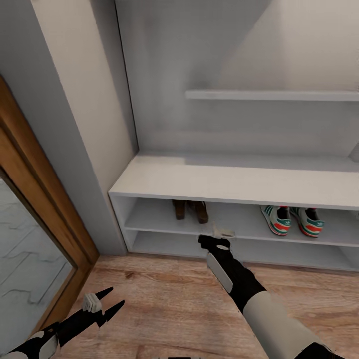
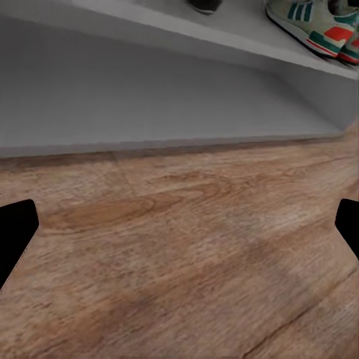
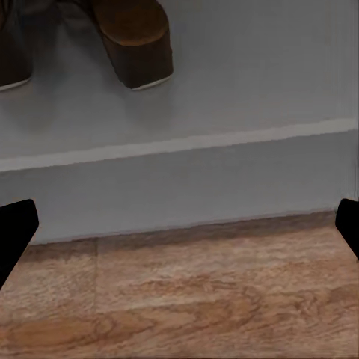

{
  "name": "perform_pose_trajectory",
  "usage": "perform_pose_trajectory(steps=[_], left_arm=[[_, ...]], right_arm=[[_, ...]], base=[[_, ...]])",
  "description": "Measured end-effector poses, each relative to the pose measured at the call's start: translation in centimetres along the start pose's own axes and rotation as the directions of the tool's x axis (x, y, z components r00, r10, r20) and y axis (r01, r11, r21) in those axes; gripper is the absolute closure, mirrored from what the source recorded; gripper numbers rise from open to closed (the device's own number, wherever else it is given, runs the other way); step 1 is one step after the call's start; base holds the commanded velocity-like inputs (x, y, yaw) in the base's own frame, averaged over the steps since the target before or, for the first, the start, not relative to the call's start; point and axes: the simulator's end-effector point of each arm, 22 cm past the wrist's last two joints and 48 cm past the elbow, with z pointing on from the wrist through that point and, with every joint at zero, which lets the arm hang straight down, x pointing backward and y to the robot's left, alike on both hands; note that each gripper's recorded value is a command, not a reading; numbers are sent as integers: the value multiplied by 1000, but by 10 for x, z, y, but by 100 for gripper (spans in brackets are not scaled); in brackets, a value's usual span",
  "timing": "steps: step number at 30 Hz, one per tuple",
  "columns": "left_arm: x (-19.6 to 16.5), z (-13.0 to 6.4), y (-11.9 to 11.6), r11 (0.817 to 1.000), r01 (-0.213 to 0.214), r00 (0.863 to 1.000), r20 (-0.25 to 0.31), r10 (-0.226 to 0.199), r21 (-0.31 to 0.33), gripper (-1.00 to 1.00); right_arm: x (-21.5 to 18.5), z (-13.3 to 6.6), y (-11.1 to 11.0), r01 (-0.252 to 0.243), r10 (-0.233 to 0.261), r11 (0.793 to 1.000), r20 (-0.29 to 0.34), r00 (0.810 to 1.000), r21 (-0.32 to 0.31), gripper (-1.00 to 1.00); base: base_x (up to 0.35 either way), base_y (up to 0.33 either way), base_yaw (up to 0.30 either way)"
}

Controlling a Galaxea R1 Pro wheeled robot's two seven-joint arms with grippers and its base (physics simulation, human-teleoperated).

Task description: Pick up the two gym shoes and the two sandals from the corridor floor and place them onto the hallstand (shoe rack) in the corridor, making sure they are on the rack and not on the floor. Arrange them so the two gym shoes are next to each other and the two sandals are next to each other.

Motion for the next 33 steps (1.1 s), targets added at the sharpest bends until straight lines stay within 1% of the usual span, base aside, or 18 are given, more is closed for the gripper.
perform_pose_trajectory(steps=[1,2,4,5,7,10,11,15,18,22,24,28,29,30,31,33], left_arm=[[-2,0,0,1000,-3,1000,3,3,1,-100],[-4,0,-1,1000,-6,1000,6,6,1,-100],[-8,0,-2,1000,-11,1000,12,11,2,-100],[-10,-1,-2,1000,-14,1000,14,14,2,-100],[-14,-1,-3,1000,-19,1000,20,19,3,-100],[-20,-1,-4,1000,-27,999,29,27,4,-100],[-22,-1,-5,1000,-30,999,32,30,4,-100],[-29,3,-12,999,-37,998,47,36,13,-100],[-34,8,-19,999,-39,998,60,38,22,-100],[-41,9,-23,999,-46,996,73,44,26,-100],[-45,9,-24,998,-51,996,79,49,26,-100],[-52,8,-24,998,-59,994,90,57,16,-100],[-54,8,-23,998,-59,994,93,58,10,-100],[-56,8,-23,998,-61,994,95,60,5,-100],[-56,7,-19,998,-56,994,95,58,-17,-100],[-54,4,-11,997,-43,995,90,48,-61,-100]], right_arm=[[12,1,-8,-20,20,1000,12,1000,16,-100],[23,2,-15,-29,29,999,15,999,32,-100],[37,1,-24,-33,32,998,12,999,52,-100],[53,2,-34,-31,31,997,0,1000,74,-100],[67,2,-43,-25,26,995,-10,1000,94,-100],[110,-1,-68,5,5,989,-67,998,146,-100],[133,-4,-78,21,-4,986,-102,995,164,-100],[159,-13,-90,45,-18,982,-143,990,184,-100],[186,-20,-106,74,-33,975,-193,981,208,-100],[208,-29,-122,107,-50,968,-240,969,229,-100],[211,-31,-122,111,-54,969,-247,967,221,-100],[219,-32,-111,103,-61,984,-264,963,147,-100],[224,-33,-102,94,-63,991,-272,960,100,-100],[225,-33,-97,88,-65,993,-273,960,74,-100],[230,-34,-83,71,-66,997,-282,957,6,-100],[230,-36,-72,55,-66,997,-284,957,-47,-100]], base=[[0,0,0],[0,0,0],[0,0,0],[0,0,0],[0,0,0],[0,0,0],[0,0,0],[0,0,0],[0,0,0],[0,0,0],[0,0,0],[0,0,0],[0,0,0],[0,0,0],[0,0,0],[0,0,0]])
